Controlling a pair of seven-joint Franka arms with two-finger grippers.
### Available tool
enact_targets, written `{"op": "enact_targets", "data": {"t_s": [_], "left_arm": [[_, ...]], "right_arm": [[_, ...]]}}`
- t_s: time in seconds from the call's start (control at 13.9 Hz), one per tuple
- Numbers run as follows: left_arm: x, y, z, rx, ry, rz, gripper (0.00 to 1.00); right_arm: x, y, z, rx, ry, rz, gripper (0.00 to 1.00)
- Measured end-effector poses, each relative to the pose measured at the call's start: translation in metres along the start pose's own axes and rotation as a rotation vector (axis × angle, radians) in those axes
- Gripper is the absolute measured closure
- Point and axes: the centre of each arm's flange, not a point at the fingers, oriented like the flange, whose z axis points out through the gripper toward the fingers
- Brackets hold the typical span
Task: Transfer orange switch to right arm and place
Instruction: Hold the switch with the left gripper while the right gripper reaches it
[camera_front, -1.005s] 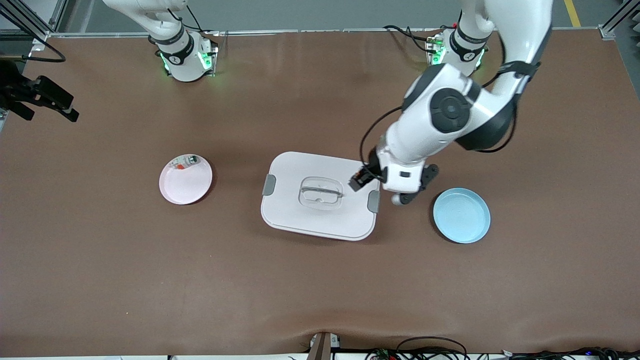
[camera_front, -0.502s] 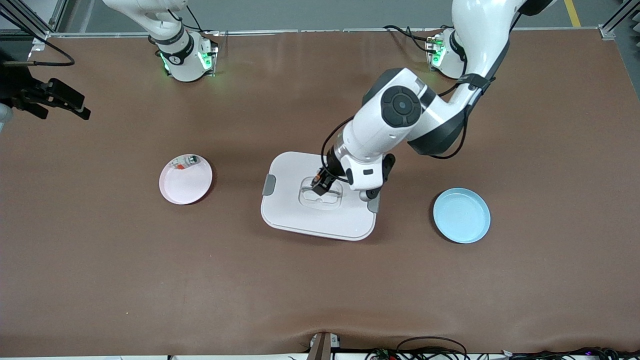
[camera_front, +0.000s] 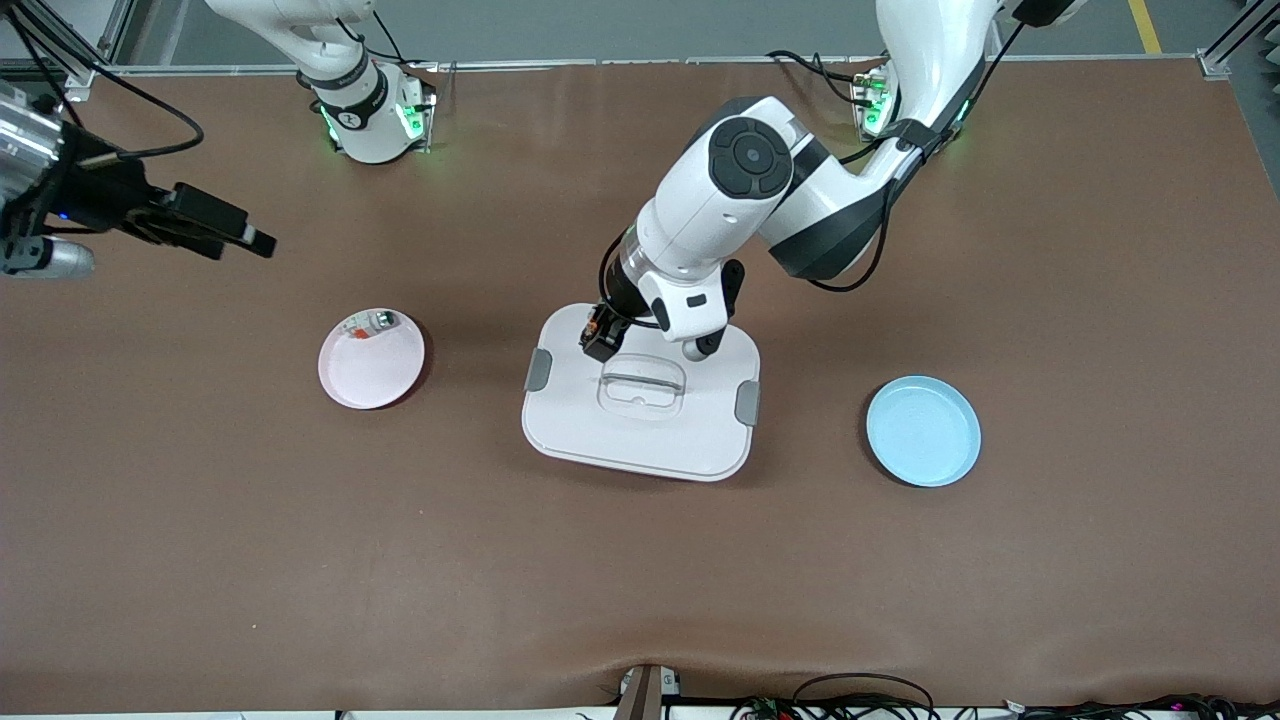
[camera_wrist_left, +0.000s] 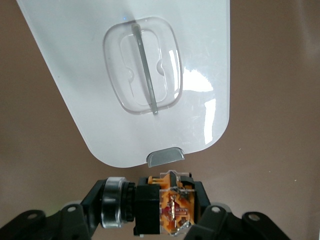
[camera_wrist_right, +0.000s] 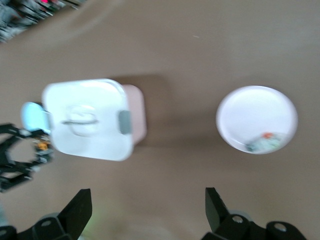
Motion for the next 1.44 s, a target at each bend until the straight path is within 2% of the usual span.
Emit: {"op": "enact_targets", "data": {"t_s": [0.22,0.5,0.93,1.22,1.44], "left_arm": [[-0.001,-0.001,0.000,0.009,0.003,-0.018,0.28],[-0.001,-0.001,-0.003,0.009,0.003,-0.028,0.28],[-0.003,-0.001,-0.006,0.009,0.002,-0.028,0.28],[-0.003,-0.001,-0.007,0.011,0.003,-0.028,0.28],[-0.004,0.000,-0.011,0.004,0.001,-0.027,0.28]], "right_arm": [[-0.007,-0.035,0.040,0.132,0.057,-0.011,0.00],[-0.024,-0.081,0.095,0.258,0.141,-0.008,0.00],[-0.052,-0.104,0.154,0.419,0.243,0.034,0.00],[-0.057,-0.107,0.182,0.492,0.243,-0.012,0.00],[-0.051,-0.099,0.209,0.509,0.229,-0.034,0.00]]}}
